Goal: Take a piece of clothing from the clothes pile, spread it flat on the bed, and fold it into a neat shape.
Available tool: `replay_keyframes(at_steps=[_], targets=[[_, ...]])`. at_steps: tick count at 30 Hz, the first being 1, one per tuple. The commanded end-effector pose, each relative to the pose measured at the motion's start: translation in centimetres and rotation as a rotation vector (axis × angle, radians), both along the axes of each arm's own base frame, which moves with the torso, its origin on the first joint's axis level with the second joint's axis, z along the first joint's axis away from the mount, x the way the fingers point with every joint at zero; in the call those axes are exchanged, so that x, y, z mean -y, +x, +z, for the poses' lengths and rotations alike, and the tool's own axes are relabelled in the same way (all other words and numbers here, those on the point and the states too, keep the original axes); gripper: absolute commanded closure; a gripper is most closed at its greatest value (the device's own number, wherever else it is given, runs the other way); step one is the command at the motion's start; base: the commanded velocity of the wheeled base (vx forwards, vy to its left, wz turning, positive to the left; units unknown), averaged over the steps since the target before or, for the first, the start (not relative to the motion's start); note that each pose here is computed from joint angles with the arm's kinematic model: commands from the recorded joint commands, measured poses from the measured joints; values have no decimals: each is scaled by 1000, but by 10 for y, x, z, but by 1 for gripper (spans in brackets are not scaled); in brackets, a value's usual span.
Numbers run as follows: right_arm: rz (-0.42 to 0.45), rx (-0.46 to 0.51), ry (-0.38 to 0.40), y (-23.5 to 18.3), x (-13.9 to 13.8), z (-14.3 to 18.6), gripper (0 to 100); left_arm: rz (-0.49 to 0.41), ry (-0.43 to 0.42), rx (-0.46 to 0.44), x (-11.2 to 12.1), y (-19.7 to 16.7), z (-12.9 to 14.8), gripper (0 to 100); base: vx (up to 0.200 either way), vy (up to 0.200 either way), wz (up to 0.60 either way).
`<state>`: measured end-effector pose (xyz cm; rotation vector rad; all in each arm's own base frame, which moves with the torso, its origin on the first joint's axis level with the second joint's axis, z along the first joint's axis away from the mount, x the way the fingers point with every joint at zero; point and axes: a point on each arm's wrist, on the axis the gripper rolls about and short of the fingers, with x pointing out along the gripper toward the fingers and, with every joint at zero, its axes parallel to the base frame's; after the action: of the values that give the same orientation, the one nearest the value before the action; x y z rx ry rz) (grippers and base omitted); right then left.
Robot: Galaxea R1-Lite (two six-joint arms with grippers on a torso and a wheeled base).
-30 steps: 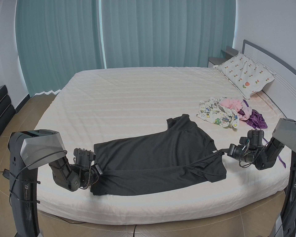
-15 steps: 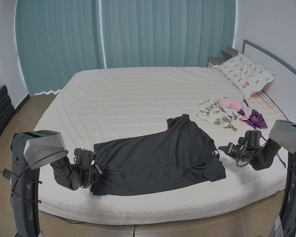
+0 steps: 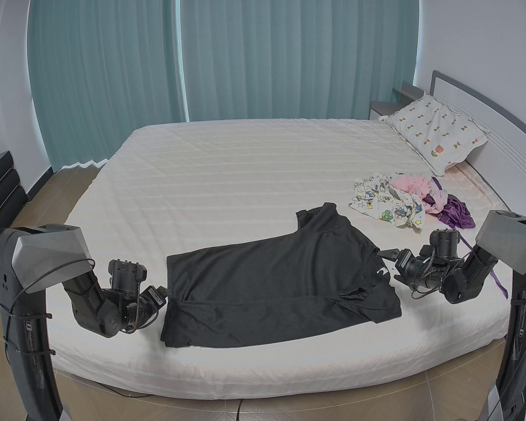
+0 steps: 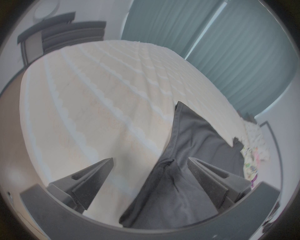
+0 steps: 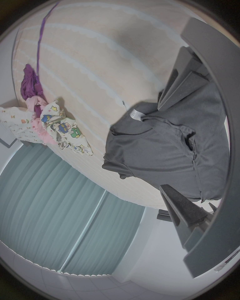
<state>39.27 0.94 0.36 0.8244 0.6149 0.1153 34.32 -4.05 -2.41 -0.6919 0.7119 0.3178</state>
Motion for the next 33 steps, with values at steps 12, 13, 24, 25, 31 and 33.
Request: replay_keyframes(at_steps=[12,13,24,25,31,33], targets=[[-29,-91,-42,23,-47,-33,0,44,-173,62,-4,-31,10,0,0,0,0],[-32,-93,-45,25,-48,-35,0,42,-173,67,-4,-32,9,0,0,0,0],[-45,-125,-60,34,-48,-43,0,36,-173,62,-3,-34,6,0,0,0,0],[-46,-126,-61,34,-48,-43,0,36,-173,62,-3,-34,6,0,0,0,0],[-59,-136,-77,36,-49,-42,100,36,-173,62,-3,-34,6,0,0,0,0],[-70,-140,-87,37,-49,-43,100,37,-174,62,-3,-34,6,0,0,0,0]])
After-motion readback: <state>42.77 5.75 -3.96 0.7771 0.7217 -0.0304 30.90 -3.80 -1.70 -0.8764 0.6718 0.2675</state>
